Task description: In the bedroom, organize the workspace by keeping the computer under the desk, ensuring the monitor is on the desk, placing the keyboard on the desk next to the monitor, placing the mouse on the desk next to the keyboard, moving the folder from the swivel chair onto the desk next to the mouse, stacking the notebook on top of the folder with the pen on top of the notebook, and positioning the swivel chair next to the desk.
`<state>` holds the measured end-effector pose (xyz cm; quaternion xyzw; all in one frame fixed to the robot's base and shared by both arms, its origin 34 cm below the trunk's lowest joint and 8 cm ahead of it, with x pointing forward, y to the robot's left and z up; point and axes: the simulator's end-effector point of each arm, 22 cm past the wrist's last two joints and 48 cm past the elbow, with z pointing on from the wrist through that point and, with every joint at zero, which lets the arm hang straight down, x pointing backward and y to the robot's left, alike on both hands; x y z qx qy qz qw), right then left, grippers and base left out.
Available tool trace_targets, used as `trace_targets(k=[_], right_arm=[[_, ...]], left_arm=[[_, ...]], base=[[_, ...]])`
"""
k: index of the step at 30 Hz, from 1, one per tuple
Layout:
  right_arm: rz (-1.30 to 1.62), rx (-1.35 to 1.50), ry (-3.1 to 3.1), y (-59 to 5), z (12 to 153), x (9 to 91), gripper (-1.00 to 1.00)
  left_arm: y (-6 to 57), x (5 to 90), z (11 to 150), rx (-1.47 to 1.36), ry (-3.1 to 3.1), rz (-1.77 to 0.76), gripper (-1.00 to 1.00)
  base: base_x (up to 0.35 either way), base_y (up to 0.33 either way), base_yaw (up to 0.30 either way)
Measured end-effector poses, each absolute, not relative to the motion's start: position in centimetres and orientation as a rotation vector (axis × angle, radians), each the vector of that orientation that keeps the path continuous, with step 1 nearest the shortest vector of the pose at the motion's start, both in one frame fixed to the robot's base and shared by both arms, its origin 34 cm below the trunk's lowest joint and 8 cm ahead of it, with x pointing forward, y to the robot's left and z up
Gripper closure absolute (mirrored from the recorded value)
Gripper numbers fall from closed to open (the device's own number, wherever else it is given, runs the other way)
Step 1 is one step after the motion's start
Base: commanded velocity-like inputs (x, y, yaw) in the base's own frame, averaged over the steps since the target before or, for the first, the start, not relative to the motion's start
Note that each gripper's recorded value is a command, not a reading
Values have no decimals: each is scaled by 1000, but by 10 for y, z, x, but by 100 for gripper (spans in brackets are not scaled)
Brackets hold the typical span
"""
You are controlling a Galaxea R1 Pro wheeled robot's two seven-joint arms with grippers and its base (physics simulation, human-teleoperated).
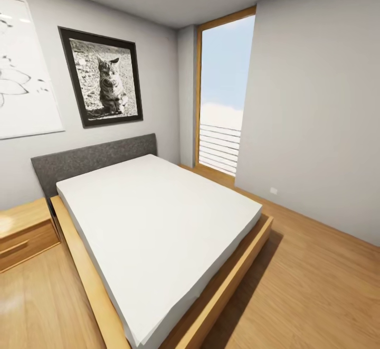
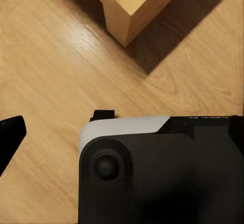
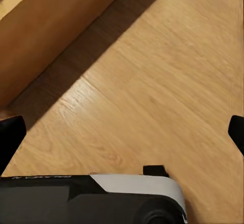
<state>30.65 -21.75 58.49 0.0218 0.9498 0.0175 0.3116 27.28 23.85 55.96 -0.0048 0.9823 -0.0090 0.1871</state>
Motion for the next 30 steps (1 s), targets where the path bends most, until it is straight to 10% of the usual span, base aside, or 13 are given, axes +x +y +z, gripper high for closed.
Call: trace_targets(k=[30], right_arm=[[-75,118,2210,-249,657,389,-100]], left_arm=[[260,362,630,-130,2361,15,-100]], base=[[0,0,2]])
